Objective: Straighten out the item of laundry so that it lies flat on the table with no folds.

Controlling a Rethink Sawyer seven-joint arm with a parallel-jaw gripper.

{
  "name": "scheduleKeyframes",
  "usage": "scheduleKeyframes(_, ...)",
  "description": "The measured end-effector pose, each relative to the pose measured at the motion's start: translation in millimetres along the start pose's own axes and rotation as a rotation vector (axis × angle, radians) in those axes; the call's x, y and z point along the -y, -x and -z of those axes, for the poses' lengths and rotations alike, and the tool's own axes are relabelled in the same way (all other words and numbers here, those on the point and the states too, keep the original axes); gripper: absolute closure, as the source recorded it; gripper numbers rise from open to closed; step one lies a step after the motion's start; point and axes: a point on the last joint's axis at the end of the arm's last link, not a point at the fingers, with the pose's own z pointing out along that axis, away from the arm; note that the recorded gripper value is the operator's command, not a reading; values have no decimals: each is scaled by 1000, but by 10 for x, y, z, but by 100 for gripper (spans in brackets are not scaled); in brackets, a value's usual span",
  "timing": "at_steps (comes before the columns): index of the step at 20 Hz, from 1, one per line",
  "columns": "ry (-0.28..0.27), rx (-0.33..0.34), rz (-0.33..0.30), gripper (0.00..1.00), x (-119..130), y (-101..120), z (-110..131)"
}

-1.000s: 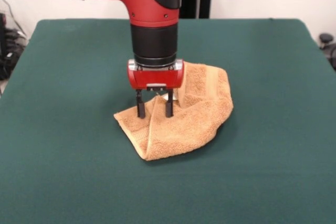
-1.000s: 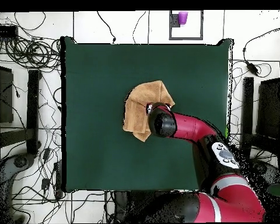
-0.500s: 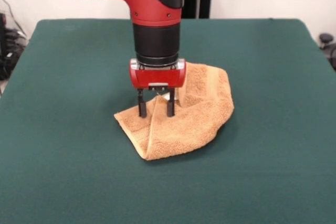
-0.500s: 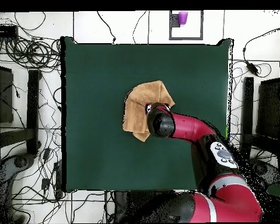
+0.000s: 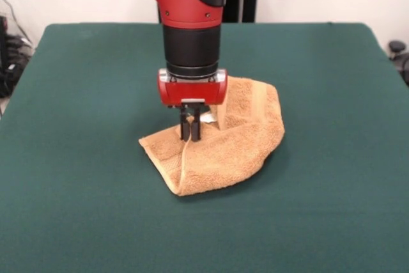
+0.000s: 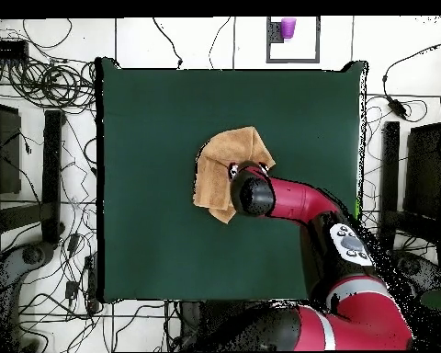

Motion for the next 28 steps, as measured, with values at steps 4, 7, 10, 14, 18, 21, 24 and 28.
scheduleKeyframes(4, -3, 2, 0, 100, 12, 8, 11)
scheduleKeyframes(7, -3, 2, 0, 100, 12, 9, 13)
scheduleKeyframes(10, -3, 3, 0, 100, 13, 13, 18)
scheduleKeyframes(14, -5, 7, 1, 100, 19, 31, 51)
scheduleKeyframes(18, -7, 4, 4, 100, 18, 44, 159)
scheduleKeyframes(21, -8, -6, 8, 100, 8, 52, 236)
scheduleKeyframes(24, -9, -25, 14, 100, -4, 89, 339)
scheduleKeyframes(28, -9, -48, 17, 100, 0, 121, 435)
